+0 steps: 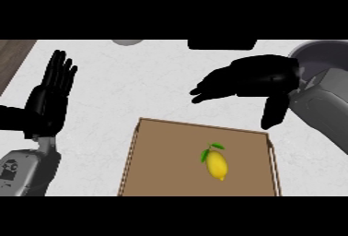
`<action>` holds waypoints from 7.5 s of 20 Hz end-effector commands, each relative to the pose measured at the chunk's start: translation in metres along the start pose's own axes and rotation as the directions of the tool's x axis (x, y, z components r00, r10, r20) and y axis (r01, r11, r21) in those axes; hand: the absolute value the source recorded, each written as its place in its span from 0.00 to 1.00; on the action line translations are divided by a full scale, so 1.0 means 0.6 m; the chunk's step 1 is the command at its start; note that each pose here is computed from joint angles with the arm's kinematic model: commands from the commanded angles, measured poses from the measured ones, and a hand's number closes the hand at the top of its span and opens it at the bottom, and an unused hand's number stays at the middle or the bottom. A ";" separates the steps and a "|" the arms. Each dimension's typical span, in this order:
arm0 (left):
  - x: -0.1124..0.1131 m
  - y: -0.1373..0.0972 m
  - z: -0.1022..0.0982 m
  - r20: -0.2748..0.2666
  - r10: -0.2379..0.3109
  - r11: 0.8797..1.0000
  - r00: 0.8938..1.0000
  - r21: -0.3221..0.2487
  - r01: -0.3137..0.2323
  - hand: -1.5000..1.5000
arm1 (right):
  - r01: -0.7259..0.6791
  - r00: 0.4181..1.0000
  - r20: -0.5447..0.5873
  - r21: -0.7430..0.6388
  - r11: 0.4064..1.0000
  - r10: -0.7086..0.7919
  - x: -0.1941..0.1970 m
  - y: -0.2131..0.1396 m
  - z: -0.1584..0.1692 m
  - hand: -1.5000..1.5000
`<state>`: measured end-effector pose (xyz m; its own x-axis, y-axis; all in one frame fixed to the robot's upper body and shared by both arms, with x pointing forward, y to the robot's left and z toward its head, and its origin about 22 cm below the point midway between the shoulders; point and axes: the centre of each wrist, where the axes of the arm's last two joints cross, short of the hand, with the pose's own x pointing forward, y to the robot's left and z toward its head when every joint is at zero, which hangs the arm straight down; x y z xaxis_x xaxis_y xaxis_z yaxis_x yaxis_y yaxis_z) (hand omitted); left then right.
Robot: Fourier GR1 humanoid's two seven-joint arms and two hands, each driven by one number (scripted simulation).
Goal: Pick the lemon from the tray and place it in the pot
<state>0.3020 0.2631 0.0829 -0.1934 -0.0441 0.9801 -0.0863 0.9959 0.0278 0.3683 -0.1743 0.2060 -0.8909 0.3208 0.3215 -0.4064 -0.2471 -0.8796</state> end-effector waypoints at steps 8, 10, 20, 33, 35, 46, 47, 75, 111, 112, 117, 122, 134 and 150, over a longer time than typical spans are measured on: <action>-0.014 0.004 -0.003 -0.004 -0.015 1.000 1.000 0.012 0.015 0.50 | -0.033 0.995 -0.085 0.223 0.974 0.053 0.039 0.059 -0.057 0.00; -0.029 -0.004 0.019 -0.006 0.002 1.000 1.000 0.024 -0.002 0.50 | -0.025 0.994 -0.099 0.247 0.969 0.051 0.063 0.066 -0.044 0.00; -0.041 0.023 0.010 -0.001 0.002 1.000 1.000 0.021 -0.002 0.50 | -0.026 0.998 -0.048 0.267 0.963 0.041 0.038 0.148 -0.075 0.00; -0.006 0.025 -0.018 -0.006 0.014 1.000 1.000 0.020 -0.014 0.50 | -0.093 0.984 -0.124 0.256 0.962 0.128 0.026 0.198 -0.135 0.00; -0.026 0.002 0.011 -0.016 -0.002 1.000 1.000 0.018 0.002 0.50 | -0.074 0.987 -0.121 0.248 0.966 0.106 0.030 0.210 -0.106 0.00; -0.023 0.020 -0.012 0.015 0.002 1.000 1.000 0.020 -0.002 0.50 | -0.064 0.991 -0.098 0.262 0.963 0.093 0.029 0.248 -0.178 0.00; 0.014 -0.018 -0.009 -0.012 0.001 1.000 1.000 0.004 -0.001 0.50 | -0.042 0.994 -0.085 0.263 0.964 0.066 0.026 0.265 -0.156 0.00; 0.005 0.017 -0.002 0.003 -0.007 0.999 1.000 0.038 0.006 0.50 | -0.128 0.706 -0.693 -0.329 0.936 -0.147 -0.050 0.195 -0.074 1.00; 0.003 -0.017 -0.009 0.002 0.006 1.000 1.000 -0.005 -0.006 0.50 | -0.797 -0.449 -0.452 -0.186 0.574 -0.771 -0.197 0.077 0.172 1.00; -0.004 -0.001 0.007 -0.004 -0.002 1.000 1.000 0.007 0.002 0.50 | -0.789 -0.438 -0.469 -0.209 0.578 -0.767 -0.202 0.142 0.185 1.00; -0.008 0.034 -0.009 0.008 -0.011 1.000 1.000 0.005 0.011 0.50 | -0.788 -0.436 -0.459 -0.222 0.575 -0.774 -0.224 0.148 0.222 1.00; -0.025 0.019 -0.014 -0.020 0.011 1.000 1.000 0.004 -0.011 0.50 | -0.772 -0.450 -0.466 -0.226 0.594 -0.762 -0.223 0.225 0.261 1.00; -0.005 0.001 -0.008 0.013 0.020 1.000 1.000 -0.021 -0.020 0.50 | -0.667 -0.357 -0.323 -0.569 0.481 -0.876 -0.234 0.296 0.297 0.00; -0.004 0.016 -0.024 0.001 0.010 1.000 1.000 0.010 -0.010 0.50 | -0.872 0.089 -0.058 -0.486 -0.050 -0.994 -0.225 0.262 0.317 0.00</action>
<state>0.3075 0.2653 0.0817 -0.1971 -0.0366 0.9797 -0.0818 0.9964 0.0208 0.3923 -0.4224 0.0875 0.4320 0.3671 0.8238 0.8347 0.1831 -0.5193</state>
